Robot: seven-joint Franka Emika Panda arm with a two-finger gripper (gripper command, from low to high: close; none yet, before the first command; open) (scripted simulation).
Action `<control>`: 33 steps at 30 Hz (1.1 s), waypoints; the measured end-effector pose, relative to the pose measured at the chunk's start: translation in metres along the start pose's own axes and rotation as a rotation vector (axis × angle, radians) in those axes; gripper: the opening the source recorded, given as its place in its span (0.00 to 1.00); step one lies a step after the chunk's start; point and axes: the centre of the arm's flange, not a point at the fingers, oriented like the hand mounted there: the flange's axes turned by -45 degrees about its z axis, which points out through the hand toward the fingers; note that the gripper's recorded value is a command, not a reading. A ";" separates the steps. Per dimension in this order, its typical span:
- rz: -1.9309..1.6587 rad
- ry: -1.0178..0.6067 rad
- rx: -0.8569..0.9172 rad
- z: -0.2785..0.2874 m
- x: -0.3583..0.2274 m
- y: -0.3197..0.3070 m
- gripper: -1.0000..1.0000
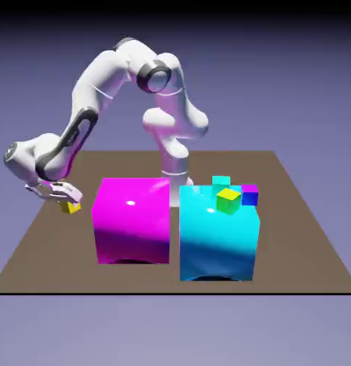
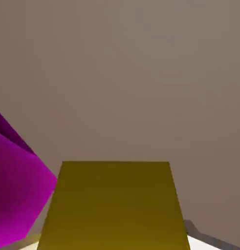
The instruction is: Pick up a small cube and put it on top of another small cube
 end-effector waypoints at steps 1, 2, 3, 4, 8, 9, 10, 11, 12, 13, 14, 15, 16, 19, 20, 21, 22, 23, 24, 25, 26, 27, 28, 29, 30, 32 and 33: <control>-0.030 0.010 0.010 -0.005 -0.001 0.000 0.00; -0.060 0.021 0.020 -0.011 -0.003 0.000 0.00; -0.091 0.034 0.029 -0.017 -0.004 0.000 0.00; -0.123 0.047 0.037 -0.023 -0.005 -0.001 0.00; -0.259 0.108 0.061 -0.048 -0.010 -0.006 0.00; -0.382 0.115 0.067 -0.058 0.010 -0.040 0.00; -0.507 0.121 0.074 -0.066 0.028 -0.077 0.00; -0.633 0.125 0.081 -0.075 0.042 -0.116 0.00; -0.760 0.128 0.088 -0.083 0.054 -0.156 0.00; -0.887 0.130 0.097 -0.090 0.062 -0.198 0.00; -1.014 0.131 0.106 -0.097 0.067 -0.240 0.00; -1.143 0.130 0.115 -0.103 0.068 -0.283 0.00; -1.271 0.128 0.126 -0.109 0.065 -0.326 0.00; -1.475 0.065 0.129 -0.107 0.050 -0.416 0.00; -1.465 0.023 0.112 -0.101 0.048 -0.429 0.00; -1.453 -0.020 0.092 -0.094 0.045 -0.442 0.00; -1.442 -0.061 0.069 -0.087 0.042 -0.455 0.00; -1.430 -0.100 0.043 -0.080 0.038 -0.468 0.00; -1.418 -0.137 0.015 -0.073 0.033 -0.481 0.00; -1.406 -0.172 -0.016 -0.066 0.029 -0.494 0.00; -1.394 -0.204 -0.050 -0.060 0.024 -0.507 0.00; -1.382 -0.234 -0.085 -0.054 0.018 -0.519 0.00; -1.371 -0.262 -0.123 -0.047 0.012 -0.531 0.00; -1.359 -0.286 -0.163 -0.041 0.006 -0.544 0.00; -1.348 -0.308 -0.204 -0.036 -0.001 -0.556 0.00; -1.326 -0.343 -0.292 -0.024 -0.015 -0.580 0.00; -1.316 -0.356 -0.339 -0.018 -0.023 -0.591 0.00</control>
